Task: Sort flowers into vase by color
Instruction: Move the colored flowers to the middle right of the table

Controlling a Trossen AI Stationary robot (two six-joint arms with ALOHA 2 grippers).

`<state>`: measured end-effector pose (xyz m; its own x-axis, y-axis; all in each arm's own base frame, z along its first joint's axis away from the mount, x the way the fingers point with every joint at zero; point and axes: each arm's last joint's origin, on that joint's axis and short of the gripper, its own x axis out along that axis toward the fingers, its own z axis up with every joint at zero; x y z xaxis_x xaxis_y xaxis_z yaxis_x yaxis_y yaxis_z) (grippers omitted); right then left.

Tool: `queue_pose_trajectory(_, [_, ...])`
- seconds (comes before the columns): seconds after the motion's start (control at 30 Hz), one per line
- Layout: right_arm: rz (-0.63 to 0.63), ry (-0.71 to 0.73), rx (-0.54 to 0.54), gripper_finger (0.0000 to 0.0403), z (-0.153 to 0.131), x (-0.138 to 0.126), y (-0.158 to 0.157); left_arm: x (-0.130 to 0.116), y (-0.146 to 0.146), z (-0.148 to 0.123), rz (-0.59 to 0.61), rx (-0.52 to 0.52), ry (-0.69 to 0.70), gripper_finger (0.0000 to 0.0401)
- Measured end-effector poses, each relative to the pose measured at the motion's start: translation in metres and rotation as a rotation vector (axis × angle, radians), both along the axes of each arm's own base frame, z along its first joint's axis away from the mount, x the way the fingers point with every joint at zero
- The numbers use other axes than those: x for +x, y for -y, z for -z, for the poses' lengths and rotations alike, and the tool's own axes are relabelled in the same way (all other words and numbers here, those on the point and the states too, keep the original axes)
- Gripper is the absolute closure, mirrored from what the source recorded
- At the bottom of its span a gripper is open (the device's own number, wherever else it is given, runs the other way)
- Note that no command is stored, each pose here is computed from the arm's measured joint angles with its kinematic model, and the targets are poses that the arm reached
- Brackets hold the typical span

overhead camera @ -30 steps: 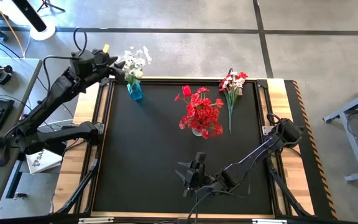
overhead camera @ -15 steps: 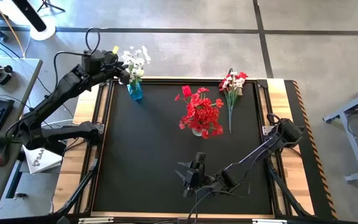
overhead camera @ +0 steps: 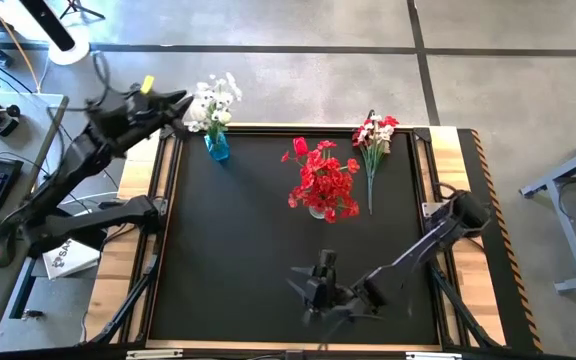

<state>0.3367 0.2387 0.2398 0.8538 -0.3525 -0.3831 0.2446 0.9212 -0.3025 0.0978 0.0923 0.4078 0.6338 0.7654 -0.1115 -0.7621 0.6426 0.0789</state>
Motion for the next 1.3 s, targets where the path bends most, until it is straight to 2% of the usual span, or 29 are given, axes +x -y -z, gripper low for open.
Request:
queue_pose_trajectory(0.07, [-0.019,-0.055,0.075,0.0254,-0.004,-0.013,-0.001,-0.007,0.014,-0.004,0.049,0.027,0.024,0.0307])
queue_pose_trajectory(0.13, [-0.019,-0.15,0.197,0.0254,-0.005,-0.027,0.001,-0.014,0.027,-0.006,0.127,0.032,0.051,0.0307])
queue_pose_trajectory(0.2, [0.036,-0.271,0.328,0.0254,-0.001,-0.041,0.005,-0.019,0.038,-0.006,0.206,0.01,0.08,0.0307])
queue_pose_trajectory(0.27, [0.129,-0.401,0.407,0.0254,0.006,-0.052,0.01,-0.024,0.046,-0.004,0.257,-0.03,0.094,0.0307])
queue_pose_trajectory(0.37, [0.301,-0.55,0.464,0.0254,0.019,-0.069,0.021,-0.023,0.051,0.004,0.307,-0.111,0.06,0.0307])
queue_pose_trajectory(0.43, [0.394,-0.622,0.464,0.0254,0.031,-0.08,0.028,-0.019,0.053,0.013,0.334,-0.158,0.046,0.0307])
queue_pose_trajectory(0.63, [0.526,-0.752,0.541,0.0254,0.071,-0.106,0.052,0.01,0.053,0.056,0.417,-0.235,-0.008,0.0307])
queue_pose_trajectory(0.8, [0.503,-0.695,0.668,0.0254,0.084,-0.128,0.07,0.038,0.065,0.084,0.533,-0.263,-0.02,0.0307])
queue_pose_trajectory(0.93, [0.514,-0.564,0.709,0.0254,0.086,-0.148,0.09,0.054,0.083,0.087,0.58,-0.244,-0.037,0.0307])
queue_pose_trajectory(1.03, [0.571,-0.412,0.703,0.0254,0.089,-0.161,0.11,0.064,0.104,0.086,0.641,-0.205,-0.024,0.0307])
queue_pose_trajectory(1.13, [0.652,-0.262,0.742,0.0254,0.095,-0.167,0.128,0.069,0.126,0.087,0.69,-0.174,-0.035,0.0307])
queue_pose_trajectory(1.3, [0.77,-0.118,0.739,0.0254,0.109,-0.168,0.154,0.072,0.165,0.101,0.696,-0.179,-0.102,0.0307])
